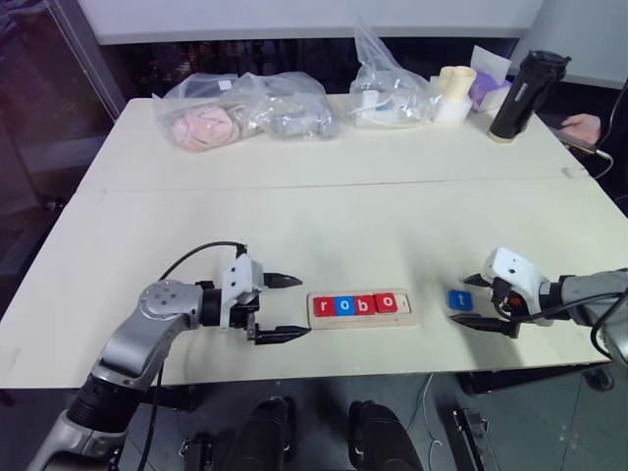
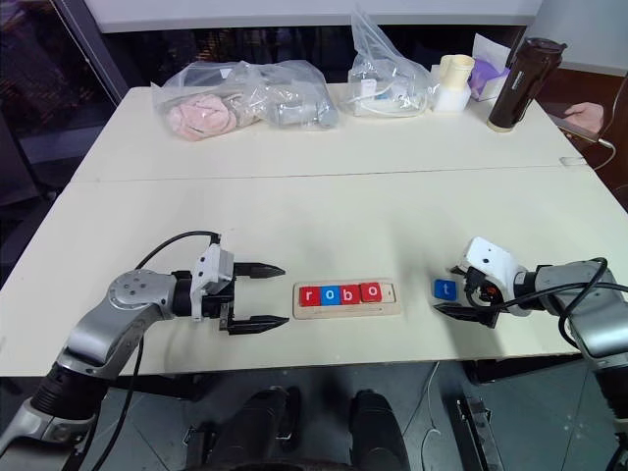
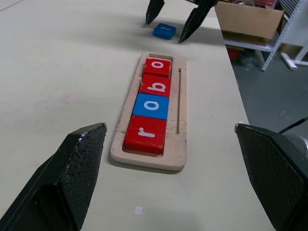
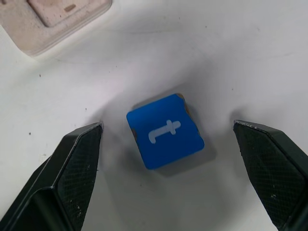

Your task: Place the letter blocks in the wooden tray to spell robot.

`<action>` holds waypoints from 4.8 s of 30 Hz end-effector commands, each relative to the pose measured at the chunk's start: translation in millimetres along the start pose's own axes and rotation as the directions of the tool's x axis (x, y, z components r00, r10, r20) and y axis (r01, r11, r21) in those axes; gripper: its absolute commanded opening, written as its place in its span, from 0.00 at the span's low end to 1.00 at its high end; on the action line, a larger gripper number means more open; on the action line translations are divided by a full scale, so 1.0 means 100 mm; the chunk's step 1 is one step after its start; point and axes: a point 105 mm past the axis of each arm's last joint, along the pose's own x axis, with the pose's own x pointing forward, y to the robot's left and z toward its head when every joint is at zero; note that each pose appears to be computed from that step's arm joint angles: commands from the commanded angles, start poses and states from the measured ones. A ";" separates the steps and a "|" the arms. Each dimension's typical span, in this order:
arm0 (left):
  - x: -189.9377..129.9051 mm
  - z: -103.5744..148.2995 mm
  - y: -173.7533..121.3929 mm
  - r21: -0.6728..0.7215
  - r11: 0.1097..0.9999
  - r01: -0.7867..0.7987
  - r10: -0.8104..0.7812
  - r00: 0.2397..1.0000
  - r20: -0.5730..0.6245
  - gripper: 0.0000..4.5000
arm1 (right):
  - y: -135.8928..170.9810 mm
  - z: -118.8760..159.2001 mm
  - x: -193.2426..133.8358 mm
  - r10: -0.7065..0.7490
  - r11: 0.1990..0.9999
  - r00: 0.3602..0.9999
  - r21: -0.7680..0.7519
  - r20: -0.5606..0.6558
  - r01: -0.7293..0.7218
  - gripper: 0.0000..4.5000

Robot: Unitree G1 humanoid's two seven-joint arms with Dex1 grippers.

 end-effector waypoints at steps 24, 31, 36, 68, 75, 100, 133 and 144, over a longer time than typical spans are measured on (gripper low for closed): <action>-0.06 0.13 0.08 0.048 0.999 -0.007 0.006 1.000 0.030 1.00 | 0.28 0.56 0.00 0.153 0.961 0.986 -0.241 0.063 -0.134 0.25; -0.05 0.12 0.07 0.053 0.999 -0.012 0.010 0.999 0.030 1.00 | 0.35 0.61 0.16 0.198 0.942 0.980 -0.281 0.021 -0.185 0.25; -0.05 0.12 0.06 0.051 0.998 -0.020 0.019 0.999 0.032 1.00 | 0.34 0.69 0.25 0.213 0.937 0.977 -0.288 0.023 -0.198 0.25; -0.02 0.11 0.05 0.053 0.998 -0.043 0.040 0.998 0.041 1.00 | 0.36 0.72 0.27 0.237 0.931 0.971 -0.282 -0.016 -0.232 0.25; -0.01 0.12 0.06 0.054 0.997 -0.049 0.046 0.998 0.044 1.00 | 0.33 0.72 0.32 0.243 0.931 0.969 -0.272 -0.039 -0.244 0.25; -0.02 0.12 0.06 0.052 0.996 -0.075 0.072 0.996 0.050 1.00 | 0.39 0.78 0.41 0.283 0.910 0.958 -0.302 -0.050 -0.285 0.25; 0.00 0.12 0.09 0.062 0.995 -0.076 0.073 0.996 0.050 1.00 | 0.32 0.97 0.27 0.244 0.915 0.970 -0.332 0.003 -0.229 1.00; 0.02 0.12 0.09 0.066 0.996 -0.063 0.059 0.997 0.054 1.00 | 0.19 0.90 0.23 0.169 0.938 0.986 -0.309 0.015 -0.156 1.00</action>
